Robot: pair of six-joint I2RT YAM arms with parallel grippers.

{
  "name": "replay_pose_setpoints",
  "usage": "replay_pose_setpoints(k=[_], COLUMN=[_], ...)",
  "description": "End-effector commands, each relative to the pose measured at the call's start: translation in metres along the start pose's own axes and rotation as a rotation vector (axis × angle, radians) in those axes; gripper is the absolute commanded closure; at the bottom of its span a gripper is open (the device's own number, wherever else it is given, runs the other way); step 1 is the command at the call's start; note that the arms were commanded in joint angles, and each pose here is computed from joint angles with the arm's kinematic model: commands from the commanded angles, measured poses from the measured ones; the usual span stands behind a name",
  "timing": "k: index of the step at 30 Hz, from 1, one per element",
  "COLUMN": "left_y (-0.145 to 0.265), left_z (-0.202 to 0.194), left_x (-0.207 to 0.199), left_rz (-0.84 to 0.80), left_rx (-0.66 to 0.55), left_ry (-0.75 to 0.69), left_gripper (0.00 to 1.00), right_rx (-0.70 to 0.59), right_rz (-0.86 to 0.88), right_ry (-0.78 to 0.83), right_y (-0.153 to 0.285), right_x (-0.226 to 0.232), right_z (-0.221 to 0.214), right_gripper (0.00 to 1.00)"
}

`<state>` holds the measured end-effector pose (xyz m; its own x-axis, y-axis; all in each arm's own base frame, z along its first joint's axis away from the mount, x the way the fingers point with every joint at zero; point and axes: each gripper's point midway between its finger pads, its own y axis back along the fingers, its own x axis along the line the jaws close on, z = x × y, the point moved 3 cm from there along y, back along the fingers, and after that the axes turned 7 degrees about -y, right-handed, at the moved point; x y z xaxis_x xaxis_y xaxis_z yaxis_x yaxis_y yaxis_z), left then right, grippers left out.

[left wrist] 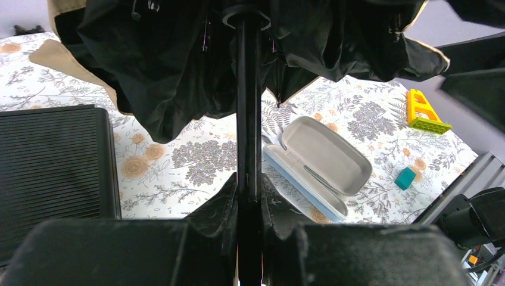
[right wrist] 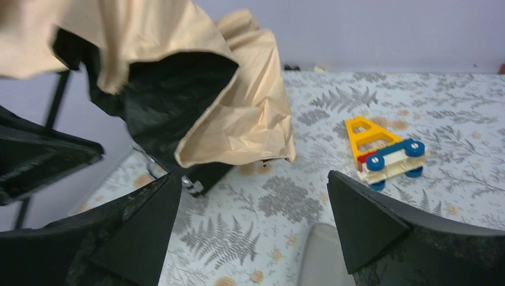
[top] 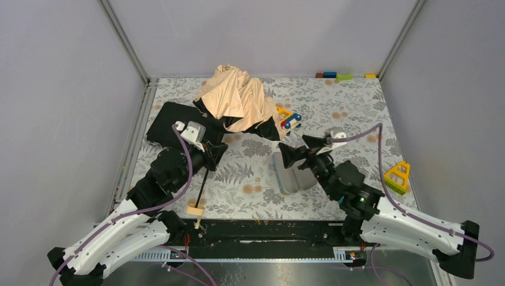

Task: Open the umbrella

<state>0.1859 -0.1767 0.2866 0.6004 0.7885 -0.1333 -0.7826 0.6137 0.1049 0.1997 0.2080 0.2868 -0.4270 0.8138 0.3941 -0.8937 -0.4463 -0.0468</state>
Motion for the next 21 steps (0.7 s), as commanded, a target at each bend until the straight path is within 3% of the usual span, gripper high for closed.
replay_pose_setpoints(k=[1,7,12,17,21], left_y=[0.014,0.009,0.008,0.011,0.013], left_z=[0.063,0.060,0.059,0.062,0.065], left_x=[0.002,-0.005,-0.014,-0.016,-0.013], left_rz=[0.028,-0.022,-0.080,-0.101,-0.087], left_rx=[-0.214,-0.209,-0.204,-0.223,-0.230], left_ry=[0.024,0.004,-0.001,-0.015,-0.045], left_gripper=[1.00,1.00,1.00,1.00,1.00], right_rx=[-0.162,-0.160,-0.114,-0.041,0.012], right_rz=[0.120,0.173,0.207,0.296,0.311], right_ry=[-0.190,-0.272,-0.314,-0.541,-0.559], right_y=[0.018,0.003,-0.032,-0.079,-0.108], right_x=[0.017,0.048,0.084,0.102,0.114], right_z=[0.051,0.077,0.090,0.096,0.090], right_gripper=[0.00,0.00,0.00,0.00,0.00])
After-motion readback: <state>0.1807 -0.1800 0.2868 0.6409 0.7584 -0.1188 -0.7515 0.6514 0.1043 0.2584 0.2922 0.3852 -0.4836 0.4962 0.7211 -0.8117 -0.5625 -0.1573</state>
